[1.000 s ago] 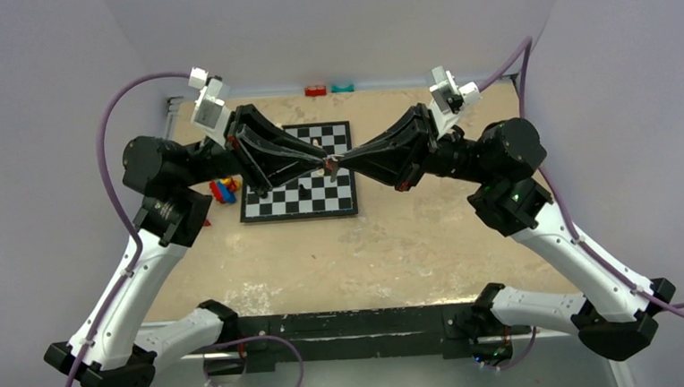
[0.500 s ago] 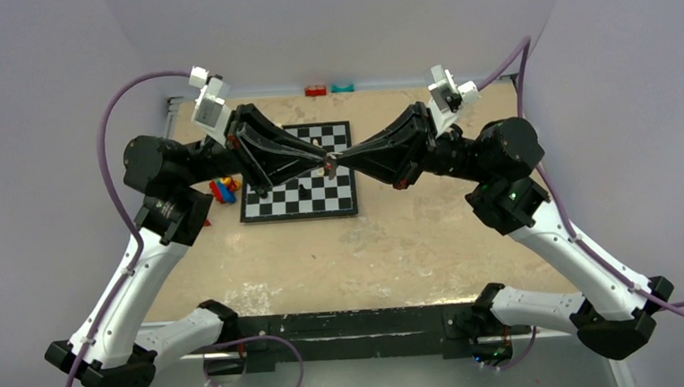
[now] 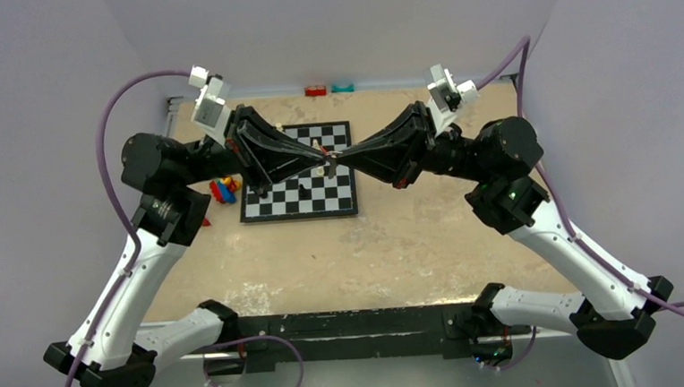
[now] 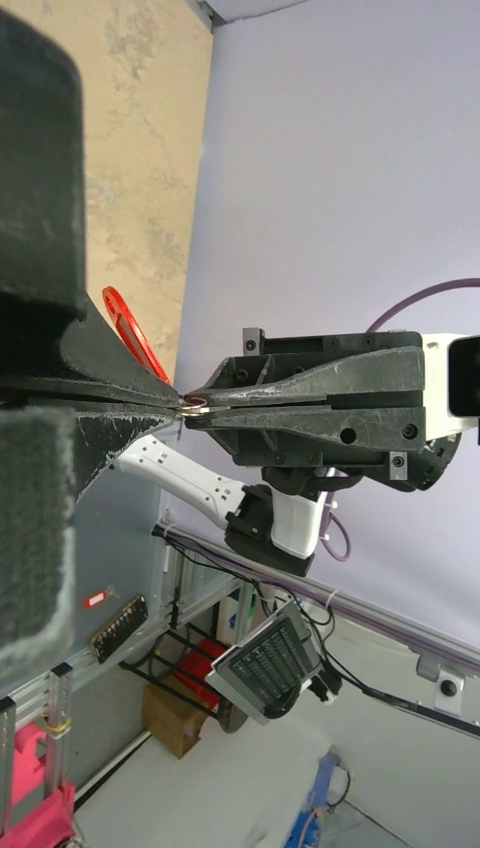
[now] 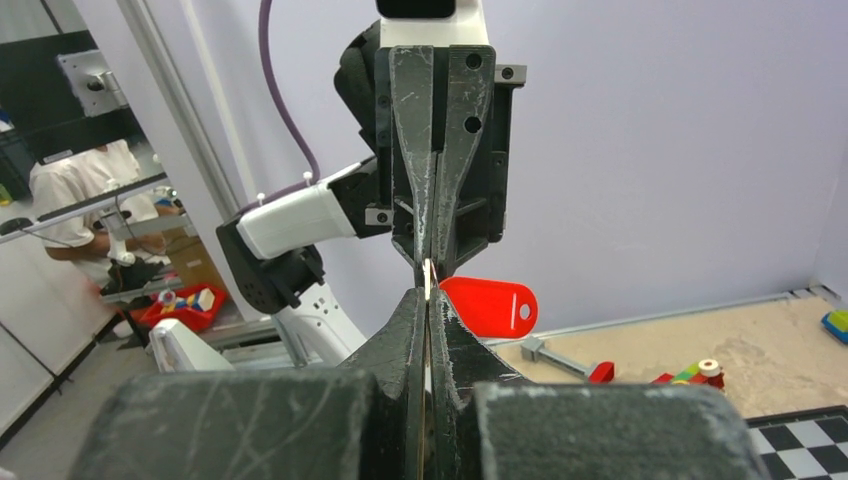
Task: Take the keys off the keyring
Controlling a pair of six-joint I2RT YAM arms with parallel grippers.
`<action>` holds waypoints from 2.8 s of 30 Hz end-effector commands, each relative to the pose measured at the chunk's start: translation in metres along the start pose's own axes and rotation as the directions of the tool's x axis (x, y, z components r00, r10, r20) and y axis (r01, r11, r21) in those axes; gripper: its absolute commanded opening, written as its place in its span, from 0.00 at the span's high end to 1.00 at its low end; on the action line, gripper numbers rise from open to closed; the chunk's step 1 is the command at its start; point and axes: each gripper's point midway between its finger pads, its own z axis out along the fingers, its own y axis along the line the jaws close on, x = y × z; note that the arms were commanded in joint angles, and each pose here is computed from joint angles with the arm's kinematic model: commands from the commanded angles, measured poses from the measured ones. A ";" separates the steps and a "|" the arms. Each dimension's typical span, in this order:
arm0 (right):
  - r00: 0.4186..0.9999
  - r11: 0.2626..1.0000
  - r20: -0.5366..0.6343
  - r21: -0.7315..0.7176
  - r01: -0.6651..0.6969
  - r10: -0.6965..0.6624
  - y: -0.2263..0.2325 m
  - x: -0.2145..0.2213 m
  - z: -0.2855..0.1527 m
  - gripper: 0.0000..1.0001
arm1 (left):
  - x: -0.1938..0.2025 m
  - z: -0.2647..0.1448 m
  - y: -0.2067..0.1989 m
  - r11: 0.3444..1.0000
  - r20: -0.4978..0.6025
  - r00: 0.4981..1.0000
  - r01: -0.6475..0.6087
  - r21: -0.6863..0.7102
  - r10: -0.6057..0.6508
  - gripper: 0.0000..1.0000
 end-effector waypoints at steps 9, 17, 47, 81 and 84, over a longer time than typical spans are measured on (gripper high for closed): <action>0.999 0.998 -0.040 0.049 0.025 -0.023 -0.007 -0.007 0.004 1.00 | -0.004 -0.003 -0.001 0.996 -0.059 0.996 -0.066 -0.053 0.063 1.00; 0.991 0.992 -0.132 0.127 0.018 -0.001 -0.027 0.009 0.006 1.00 | 0.011 -0.013 0.020 0.981 -0.172 0.983 -0.089 -0.171 0.060 1.00; 0.930 0.938 -0.354 0.346 0.027 0.103 -0.080 0.070 -0.010 1.00 | 0.058 -0.043 0.077 0.900 -0.414 0.910 -0.192 -0.392 0.014 1.00; 0.968 0.981 -0.241 0.194 -0.023 0.070 -0.039 0.042 -0.011 1.00 | 0.026 -0.036 0.038 0.874 -0.333 0.930 -0.286 -0.393 0.155 0.44; 0.980 0.991 -0.186 0.125 -0.042 0.065 -0.026 0.029 -0.013 1.00 | 0.014 -0.035 0.021 0.894 -0.276 0.945 -0.272 -0.356 0.177 0.44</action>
